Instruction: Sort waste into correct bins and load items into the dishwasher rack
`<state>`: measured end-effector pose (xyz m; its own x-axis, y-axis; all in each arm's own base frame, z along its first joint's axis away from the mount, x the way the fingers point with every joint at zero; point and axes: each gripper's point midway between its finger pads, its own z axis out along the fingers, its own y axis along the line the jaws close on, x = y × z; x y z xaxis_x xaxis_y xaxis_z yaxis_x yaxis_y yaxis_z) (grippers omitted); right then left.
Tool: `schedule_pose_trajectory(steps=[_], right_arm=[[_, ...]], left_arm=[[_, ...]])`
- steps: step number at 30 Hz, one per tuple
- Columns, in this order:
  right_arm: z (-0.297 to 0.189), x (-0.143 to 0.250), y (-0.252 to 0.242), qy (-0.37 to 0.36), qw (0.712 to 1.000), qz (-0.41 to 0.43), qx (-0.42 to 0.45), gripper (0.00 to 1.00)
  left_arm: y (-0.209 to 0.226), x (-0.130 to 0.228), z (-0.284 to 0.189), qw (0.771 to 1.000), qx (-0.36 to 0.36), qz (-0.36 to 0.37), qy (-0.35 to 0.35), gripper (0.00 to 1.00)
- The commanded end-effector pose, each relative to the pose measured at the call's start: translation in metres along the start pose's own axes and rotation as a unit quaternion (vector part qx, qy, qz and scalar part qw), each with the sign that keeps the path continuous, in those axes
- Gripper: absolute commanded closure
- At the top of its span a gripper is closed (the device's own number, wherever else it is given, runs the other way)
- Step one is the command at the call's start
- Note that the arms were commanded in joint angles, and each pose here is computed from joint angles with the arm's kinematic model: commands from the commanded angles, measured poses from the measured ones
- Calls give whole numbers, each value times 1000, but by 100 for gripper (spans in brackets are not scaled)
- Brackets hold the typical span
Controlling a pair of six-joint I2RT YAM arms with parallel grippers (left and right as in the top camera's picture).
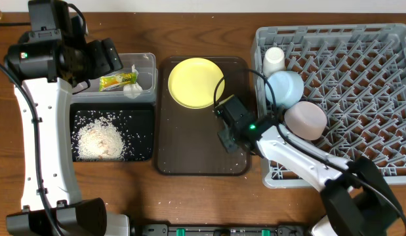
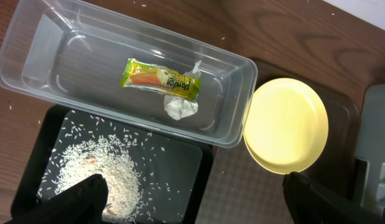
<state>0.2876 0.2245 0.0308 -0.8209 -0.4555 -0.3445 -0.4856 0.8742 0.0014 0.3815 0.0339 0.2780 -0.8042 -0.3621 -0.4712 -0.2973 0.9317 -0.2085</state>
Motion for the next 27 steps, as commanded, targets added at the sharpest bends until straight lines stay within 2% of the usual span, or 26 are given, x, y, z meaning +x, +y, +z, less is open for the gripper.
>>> schedule_pose_trajectory(steps=[1, 9, 17, 23, 27], right_arm=[[7, 4, -11, 17, 999, -8, 28, 89], [10, 29, -47, 69, 992, 18, 103, 90], [8, 29, -59, 70, 990, 28, 123, 91], [0, 8, -54, 49, 992, 31, 113, 91], [-25, -22, -43, 37, 995, 14, 90, 86]], left_arm=[[3, -4, -4, 1000, -6, -8, -8, 7], [3, -4, -4, 1000, -5, -7, -8, 7], [3, -4, -4, 1000, -5, -8, -8, 7], [3, -4, -4, 1000, -6, -8, -8, 7], [3, -4, -4, 1000, -5, -8, -8, 7]])
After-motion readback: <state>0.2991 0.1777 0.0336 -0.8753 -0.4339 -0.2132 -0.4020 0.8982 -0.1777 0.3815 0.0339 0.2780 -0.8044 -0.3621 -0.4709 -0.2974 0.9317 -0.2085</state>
